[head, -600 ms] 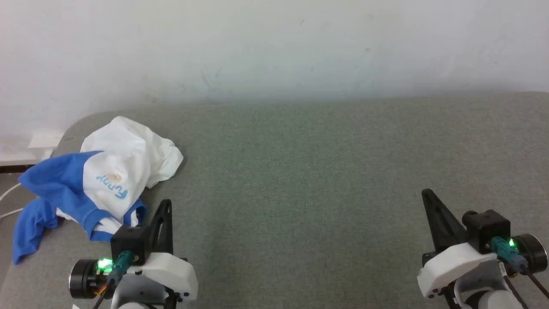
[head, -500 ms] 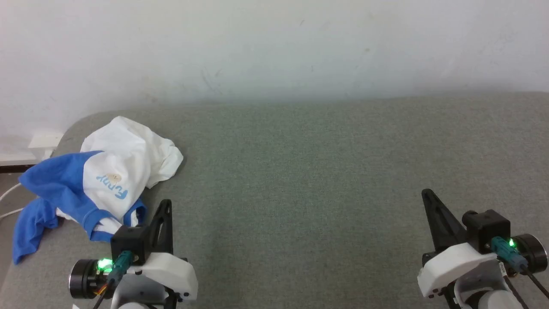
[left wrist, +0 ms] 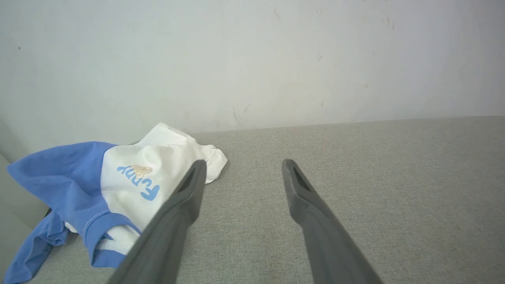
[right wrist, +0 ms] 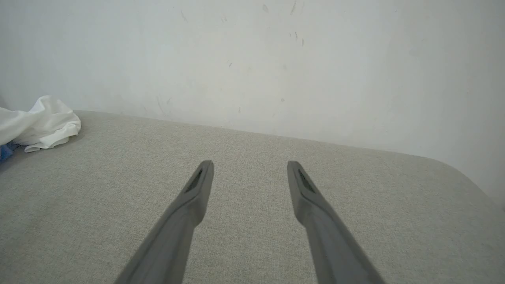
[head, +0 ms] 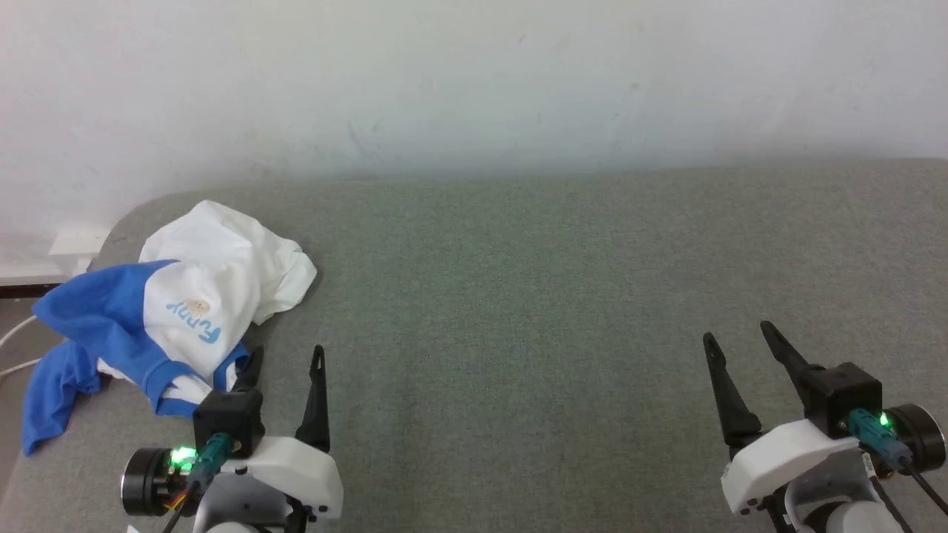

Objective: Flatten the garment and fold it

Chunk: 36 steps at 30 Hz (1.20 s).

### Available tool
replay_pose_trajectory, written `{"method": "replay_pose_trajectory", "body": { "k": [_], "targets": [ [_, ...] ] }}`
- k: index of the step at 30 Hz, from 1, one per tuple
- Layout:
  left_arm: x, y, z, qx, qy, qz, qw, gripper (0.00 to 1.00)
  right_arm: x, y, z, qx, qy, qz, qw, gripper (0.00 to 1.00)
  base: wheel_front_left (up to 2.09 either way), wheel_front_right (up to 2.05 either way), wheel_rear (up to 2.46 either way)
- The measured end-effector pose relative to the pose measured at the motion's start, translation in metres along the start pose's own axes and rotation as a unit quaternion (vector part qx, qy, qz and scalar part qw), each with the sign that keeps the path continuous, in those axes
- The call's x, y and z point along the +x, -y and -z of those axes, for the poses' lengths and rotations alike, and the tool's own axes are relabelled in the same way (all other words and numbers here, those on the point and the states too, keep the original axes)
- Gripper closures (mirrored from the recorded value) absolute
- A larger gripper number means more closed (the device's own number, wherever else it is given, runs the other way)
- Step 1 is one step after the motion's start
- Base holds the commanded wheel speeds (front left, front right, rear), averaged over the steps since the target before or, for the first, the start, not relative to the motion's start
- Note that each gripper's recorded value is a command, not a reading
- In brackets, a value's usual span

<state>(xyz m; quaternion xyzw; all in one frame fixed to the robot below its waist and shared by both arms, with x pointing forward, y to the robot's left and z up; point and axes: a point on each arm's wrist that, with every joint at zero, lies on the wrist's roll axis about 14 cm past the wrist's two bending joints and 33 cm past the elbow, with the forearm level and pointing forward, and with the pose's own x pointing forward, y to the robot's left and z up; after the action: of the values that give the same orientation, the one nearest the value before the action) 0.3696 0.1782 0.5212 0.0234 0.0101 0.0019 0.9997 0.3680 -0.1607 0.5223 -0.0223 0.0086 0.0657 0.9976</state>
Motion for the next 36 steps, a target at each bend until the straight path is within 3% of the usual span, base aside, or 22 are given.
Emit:
{"method": "replay_pose_trajectory", "body": {
  "k": [17,36],
  "targets": [
    [-0.006,-0.010,0.005,-0.004,0.001,-0.018,1.000,0.00,0.007,-0.009,0.001,0.002,0.007,-0.015,1.000,0.00,0.00,0.00,0.00],
    [-0.026,-0.044,0.006,-0.012,0.012,-0.079,0.997,0.00,0.024,-0.045,0.000,0.007,0.016,-0.069,0.997,0.00,0.00,0.00,0.00]
  ]
}}
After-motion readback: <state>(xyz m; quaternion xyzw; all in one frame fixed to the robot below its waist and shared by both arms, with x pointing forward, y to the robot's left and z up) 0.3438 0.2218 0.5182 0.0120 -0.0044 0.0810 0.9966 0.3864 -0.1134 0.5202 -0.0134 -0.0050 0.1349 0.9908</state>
